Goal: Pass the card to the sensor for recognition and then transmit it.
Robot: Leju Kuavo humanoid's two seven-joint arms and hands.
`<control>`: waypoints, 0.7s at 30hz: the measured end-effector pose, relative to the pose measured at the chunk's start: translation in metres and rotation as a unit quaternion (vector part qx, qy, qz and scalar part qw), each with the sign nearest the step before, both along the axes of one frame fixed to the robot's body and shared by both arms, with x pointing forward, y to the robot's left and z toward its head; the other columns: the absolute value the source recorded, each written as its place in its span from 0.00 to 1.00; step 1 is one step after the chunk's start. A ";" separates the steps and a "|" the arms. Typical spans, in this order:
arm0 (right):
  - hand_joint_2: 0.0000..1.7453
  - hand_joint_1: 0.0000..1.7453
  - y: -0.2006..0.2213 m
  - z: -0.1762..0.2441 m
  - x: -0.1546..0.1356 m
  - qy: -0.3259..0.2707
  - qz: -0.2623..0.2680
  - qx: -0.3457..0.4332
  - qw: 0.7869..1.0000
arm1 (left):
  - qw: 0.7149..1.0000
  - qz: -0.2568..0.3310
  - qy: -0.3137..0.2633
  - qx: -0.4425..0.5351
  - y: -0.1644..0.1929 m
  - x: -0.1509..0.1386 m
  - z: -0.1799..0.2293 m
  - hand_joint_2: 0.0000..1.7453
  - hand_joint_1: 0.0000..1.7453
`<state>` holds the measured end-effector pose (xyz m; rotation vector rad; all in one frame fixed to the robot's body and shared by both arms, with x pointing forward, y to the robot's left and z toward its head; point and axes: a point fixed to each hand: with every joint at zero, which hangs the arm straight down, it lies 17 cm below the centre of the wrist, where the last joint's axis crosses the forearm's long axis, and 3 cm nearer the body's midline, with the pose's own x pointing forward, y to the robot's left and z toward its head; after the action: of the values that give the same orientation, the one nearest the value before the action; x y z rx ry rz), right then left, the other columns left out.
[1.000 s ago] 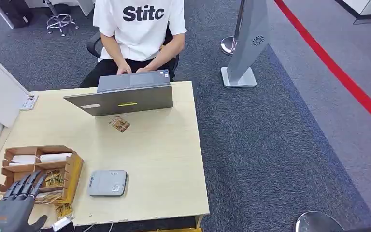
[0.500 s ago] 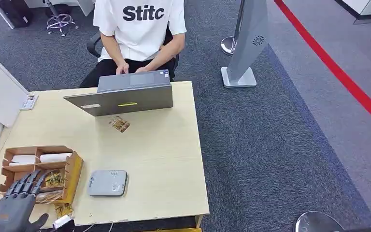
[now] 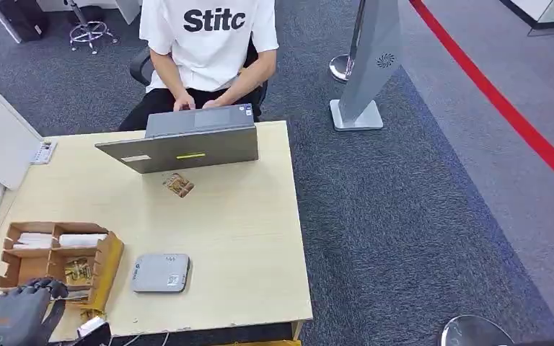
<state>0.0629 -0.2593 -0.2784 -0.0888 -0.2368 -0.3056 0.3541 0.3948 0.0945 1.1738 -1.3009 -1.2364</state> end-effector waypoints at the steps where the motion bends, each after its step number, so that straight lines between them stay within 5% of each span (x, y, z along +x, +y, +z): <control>1: 1.00 0.00 0.000 0.000 0.000 0.000 0.000 0.000 1.000 | 1.000 -0.001 -0.002 -0.001 0.000 0.000 0.001 1.00 1.00; 13: 1.00 0.00 0.001 0.000 0.001 -0.002 0.009 0.000 1.000 | 0.999 -0.006 -0.050 -0.002 -0.001 0.019 0.034 1.00 1.00; 21: 1.00 0.00 0.001 0.001 0.003 -0.007 0.022 -0.003 1.000 | 0.989 0.004 -0.150 -0.001 0.012 0.060 0.122 1.00 1.00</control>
<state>0.0658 -0.2578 -0.2778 -0.0881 -0.2529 -0.2616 0.4144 0.4072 0.2167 1.4007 -1.5132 -1.0797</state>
